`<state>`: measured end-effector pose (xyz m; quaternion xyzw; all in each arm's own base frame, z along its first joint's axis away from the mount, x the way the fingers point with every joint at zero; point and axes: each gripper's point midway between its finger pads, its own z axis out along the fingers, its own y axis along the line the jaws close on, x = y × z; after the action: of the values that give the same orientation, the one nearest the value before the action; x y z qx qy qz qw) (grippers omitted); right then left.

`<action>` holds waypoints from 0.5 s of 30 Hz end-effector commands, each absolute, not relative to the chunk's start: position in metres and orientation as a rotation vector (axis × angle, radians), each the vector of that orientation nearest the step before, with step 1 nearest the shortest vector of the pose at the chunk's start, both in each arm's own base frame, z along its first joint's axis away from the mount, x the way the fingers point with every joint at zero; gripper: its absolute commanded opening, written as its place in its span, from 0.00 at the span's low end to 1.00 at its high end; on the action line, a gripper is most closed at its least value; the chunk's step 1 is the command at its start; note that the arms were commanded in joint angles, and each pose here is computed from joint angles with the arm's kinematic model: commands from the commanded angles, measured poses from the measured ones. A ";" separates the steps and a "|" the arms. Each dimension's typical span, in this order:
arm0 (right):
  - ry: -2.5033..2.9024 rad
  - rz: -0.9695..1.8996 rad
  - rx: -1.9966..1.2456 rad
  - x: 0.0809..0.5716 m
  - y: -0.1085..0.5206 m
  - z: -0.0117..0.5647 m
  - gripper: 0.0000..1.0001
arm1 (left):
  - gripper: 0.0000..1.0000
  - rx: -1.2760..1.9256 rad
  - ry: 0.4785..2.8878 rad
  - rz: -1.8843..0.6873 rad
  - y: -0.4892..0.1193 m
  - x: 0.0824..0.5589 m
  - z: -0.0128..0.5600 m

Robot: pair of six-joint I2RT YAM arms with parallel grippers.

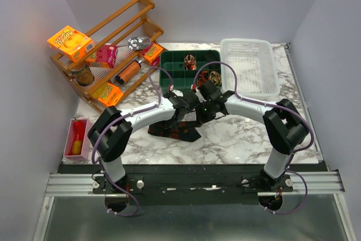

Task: Roll the ties
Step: Roll the tie at the center of the board.

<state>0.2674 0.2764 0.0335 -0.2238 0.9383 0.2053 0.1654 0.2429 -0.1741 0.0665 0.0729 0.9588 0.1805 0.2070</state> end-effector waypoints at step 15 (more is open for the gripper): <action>2.630 0.584 -0.627 0.273 0.273 0.045 0.02 | 0.73 0.160 2.713 0.063 -0.219 0.230 0.056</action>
<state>0.2676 0.2764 0.0347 -0.2235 0.9380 0.2060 0.1669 0.2358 -0.2033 0.0637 0.0587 0.9721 0.0712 0.2157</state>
